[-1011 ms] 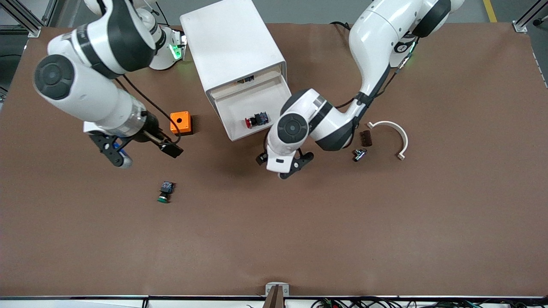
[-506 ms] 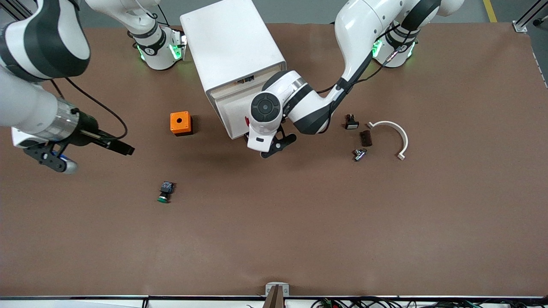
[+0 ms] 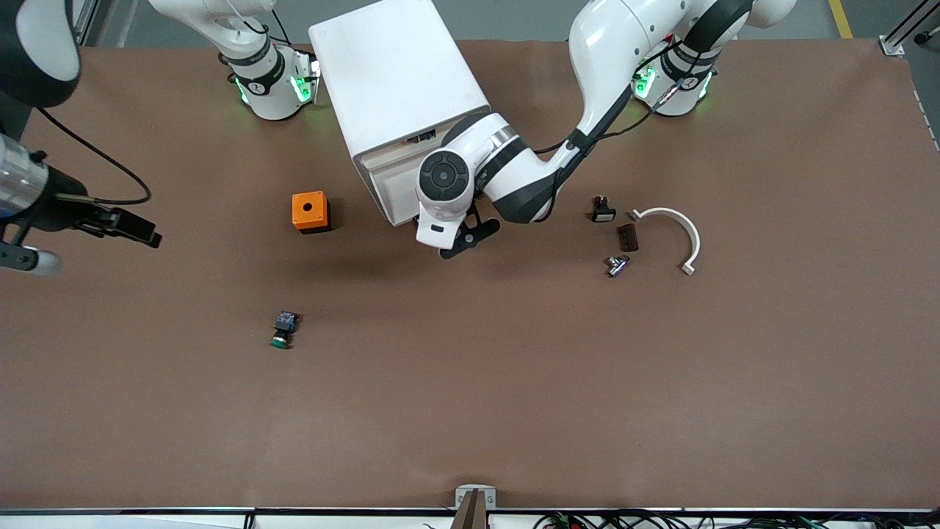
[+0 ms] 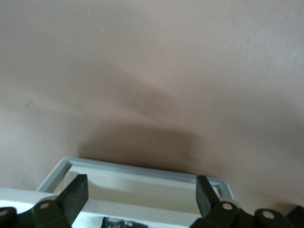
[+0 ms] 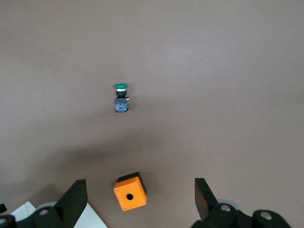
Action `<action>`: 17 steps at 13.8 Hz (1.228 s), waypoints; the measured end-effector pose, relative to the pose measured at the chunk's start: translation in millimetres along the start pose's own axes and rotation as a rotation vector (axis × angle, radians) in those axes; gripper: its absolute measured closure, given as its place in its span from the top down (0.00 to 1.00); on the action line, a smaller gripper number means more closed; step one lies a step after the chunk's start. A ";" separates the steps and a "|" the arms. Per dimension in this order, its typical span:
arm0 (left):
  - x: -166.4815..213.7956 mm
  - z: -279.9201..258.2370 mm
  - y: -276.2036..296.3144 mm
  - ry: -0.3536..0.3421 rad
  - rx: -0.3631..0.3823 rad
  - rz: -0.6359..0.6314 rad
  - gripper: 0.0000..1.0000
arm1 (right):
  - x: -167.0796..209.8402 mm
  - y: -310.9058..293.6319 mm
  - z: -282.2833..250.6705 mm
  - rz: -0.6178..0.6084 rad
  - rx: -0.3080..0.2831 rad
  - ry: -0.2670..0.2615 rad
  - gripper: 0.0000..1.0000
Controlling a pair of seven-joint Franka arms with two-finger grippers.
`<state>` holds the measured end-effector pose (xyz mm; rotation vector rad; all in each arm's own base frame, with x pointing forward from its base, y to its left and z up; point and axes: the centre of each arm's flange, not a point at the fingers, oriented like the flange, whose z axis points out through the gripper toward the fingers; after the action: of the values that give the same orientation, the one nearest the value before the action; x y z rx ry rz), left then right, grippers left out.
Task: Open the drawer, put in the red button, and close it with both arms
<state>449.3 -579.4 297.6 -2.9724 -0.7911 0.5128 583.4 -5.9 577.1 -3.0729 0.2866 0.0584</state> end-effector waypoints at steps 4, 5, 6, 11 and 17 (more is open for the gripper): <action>-13.5 5.9 0.3 -0.081 0.001 -0.014 1.00 | -4.4 30.9 -19.4 -0.092 -0.012 0.035 1.00; -15.3 6.5 0.4 -0.101 -0.001 -0.020 1.00 | -5.0 38.8 -22.8 -0.103 -0.033 0.043 1.00; -16.8 6.8 0.5 -0.118 -0.002 -0.025 1.00 | -6.9 42.9 -26.5 -0.111 -0.052 0.055 1.00; -30.6 20.6 0.8 -0.200 0.011 -0.042 1.00 | -28.8 43.3 -26.0 -0.126 -0.073 0.112 1.00; -42.1 32.6 4.1 -0.272 0.014 -0.058 1.00 | -38.6 44.2 -26.7 -0.127 -0.073 0.112 1.00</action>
<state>406.5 -605.5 279.2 -2.8935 -0.8837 0.9289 538.1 -43.7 603.1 -3.1644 0.0959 -0.1107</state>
